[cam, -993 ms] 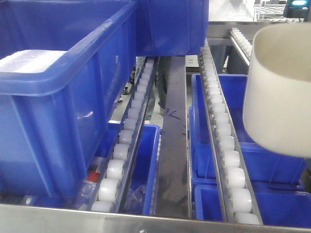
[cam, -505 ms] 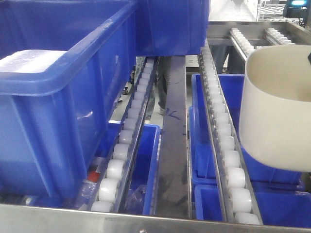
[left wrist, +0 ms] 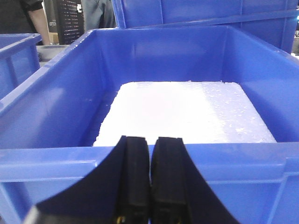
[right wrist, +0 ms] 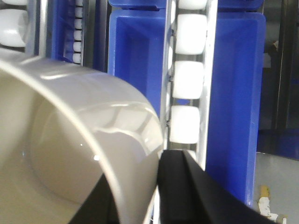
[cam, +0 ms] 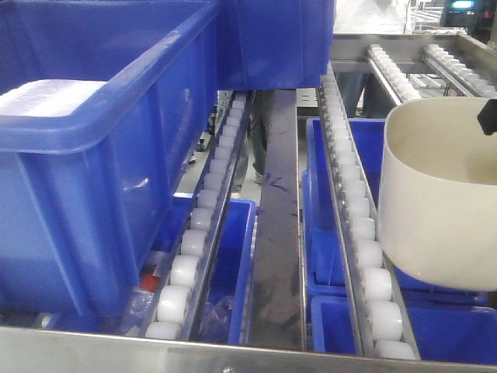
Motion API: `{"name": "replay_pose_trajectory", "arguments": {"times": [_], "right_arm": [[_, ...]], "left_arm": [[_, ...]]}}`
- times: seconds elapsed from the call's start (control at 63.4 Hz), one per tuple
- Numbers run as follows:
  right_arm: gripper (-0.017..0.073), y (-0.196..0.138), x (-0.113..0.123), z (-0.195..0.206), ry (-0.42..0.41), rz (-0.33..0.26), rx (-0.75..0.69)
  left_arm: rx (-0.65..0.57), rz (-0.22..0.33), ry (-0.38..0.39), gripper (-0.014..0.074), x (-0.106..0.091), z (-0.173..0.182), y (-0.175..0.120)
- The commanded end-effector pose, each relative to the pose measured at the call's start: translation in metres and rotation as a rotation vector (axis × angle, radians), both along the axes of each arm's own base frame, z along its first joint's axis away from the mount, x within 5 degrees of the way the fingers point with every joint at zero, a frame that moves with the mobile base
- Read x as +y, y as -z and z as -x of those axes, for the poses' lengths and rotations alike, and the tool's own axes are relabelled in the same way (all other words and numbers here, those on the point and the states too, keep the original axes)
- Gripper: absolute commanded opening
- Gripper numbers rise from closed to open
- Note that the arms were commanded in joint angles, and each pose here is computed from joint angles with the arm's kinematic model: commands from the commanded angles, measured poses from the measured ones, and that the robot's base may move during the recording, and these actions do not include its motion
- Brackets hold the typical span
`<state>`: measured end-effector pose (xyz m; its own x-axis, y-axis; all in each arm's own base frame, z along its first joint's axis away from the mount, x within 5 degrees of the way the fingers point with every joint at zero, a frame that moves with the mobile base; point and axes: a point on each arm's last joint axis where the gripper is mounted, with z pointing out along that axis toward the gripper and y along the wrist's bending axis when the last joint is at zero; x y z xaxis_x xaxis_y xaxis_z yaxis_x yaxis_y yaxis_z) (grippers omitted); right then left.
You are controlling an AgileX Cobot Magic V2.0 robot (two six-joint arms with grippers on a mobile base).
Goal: Move white bin to right shelf second layer
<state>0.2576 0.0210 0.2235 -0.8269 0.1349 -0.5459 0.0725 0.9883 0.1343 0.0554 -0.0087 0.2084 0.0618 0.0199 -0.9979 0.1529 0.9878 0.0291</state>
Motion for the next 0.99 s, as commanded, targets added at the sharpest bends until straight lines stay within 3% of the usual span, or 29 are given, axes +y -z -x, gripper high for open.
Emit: {"name": "replay_pose_trajectory", "arguments": {"times": [0.0,0.978], "right_arm": [[0.0055,-0.019,-0.005,-0.009,0.014,0.004,-0.122],[0.0055,-0.006,-0.011,-0.015,0.039,0.007,-0.075]], "left_arm": [[-0.070,0.027,-0.002,0.0085,0.000,0.000,0.002],[-0.070,0.027,-0.002,0.0085,0.000,0.000,0.002]]}}
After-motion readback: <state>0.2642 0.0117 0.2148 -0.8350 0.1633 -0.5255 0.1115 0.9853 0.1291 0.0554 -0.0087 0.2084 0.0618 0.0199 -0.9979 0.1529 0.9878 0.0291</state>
